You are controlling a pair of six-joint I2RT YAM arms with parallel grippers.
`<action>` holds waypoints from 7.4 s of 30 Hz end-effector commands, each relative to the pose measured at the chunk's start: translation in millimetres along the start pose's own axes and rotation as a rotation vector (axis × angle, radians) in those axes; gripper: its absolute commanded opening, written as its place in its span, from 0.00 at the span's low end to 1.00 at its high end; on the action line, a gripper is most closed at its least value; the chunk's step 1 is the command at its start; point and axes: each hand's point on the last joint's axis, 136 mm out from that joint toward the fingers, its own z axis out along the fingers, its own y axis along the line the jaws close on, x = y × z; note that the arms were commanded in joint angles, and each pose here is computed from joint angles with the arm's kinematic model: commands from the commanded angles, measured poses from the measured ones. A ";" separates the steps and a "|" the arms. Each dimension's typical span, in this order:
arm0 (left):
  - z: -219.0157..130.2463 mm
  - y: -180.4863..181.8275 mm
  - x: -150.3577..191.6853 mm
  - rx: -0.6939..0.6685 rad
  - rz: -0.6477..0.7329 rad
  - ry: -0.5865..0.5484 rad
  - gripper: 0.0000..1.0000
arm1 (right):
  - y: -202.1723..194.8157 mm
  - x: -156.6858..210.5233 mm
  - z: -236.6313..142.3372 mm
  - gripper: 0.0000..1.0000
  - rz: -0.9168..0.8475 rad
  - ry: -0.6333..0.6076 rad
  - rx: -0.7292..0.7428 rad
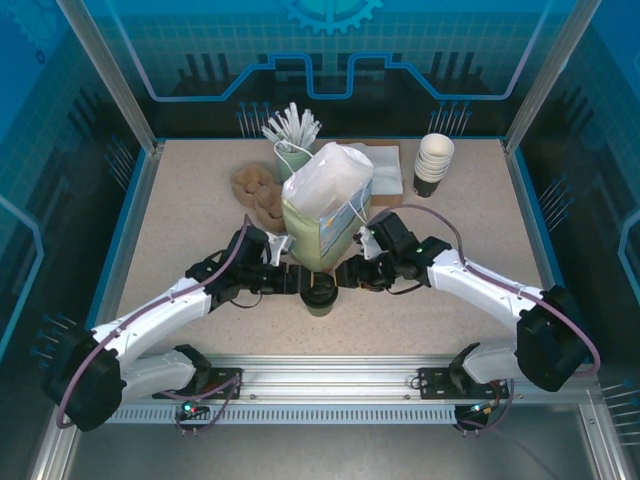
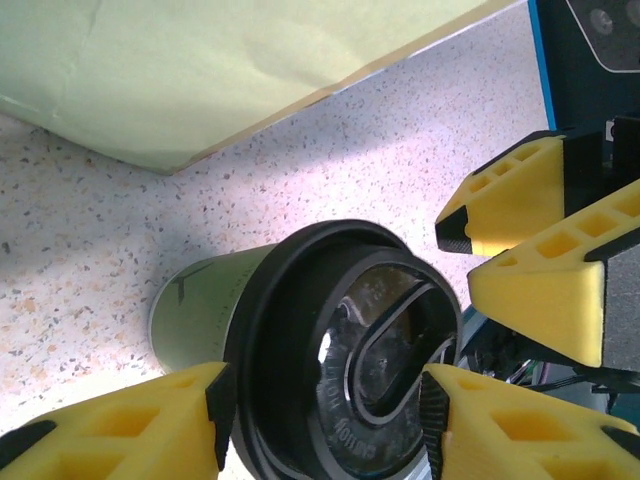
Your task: Pack the takeout coffee
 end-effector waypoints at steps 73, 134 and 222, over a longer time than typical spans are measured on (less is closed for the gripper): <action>-125.2 6.2 -159.9 -0.318 -0.060 -0.450 0.85 | 49.3 -161.0 -126.7 0.62 0.156 -0.291 0.075; 54.9 -49.9 -99.8 0.083 -0.176 -0.116 0.62 | -31.4 -126.8 -182.4 0.43 0.176 -0.305 0.285; -20.5 168.7 -202.5 -0.778 -0.415 -0.234 0.44 | -39.1 -53.7 -261.2 0.54 0.128 -0.456 0.265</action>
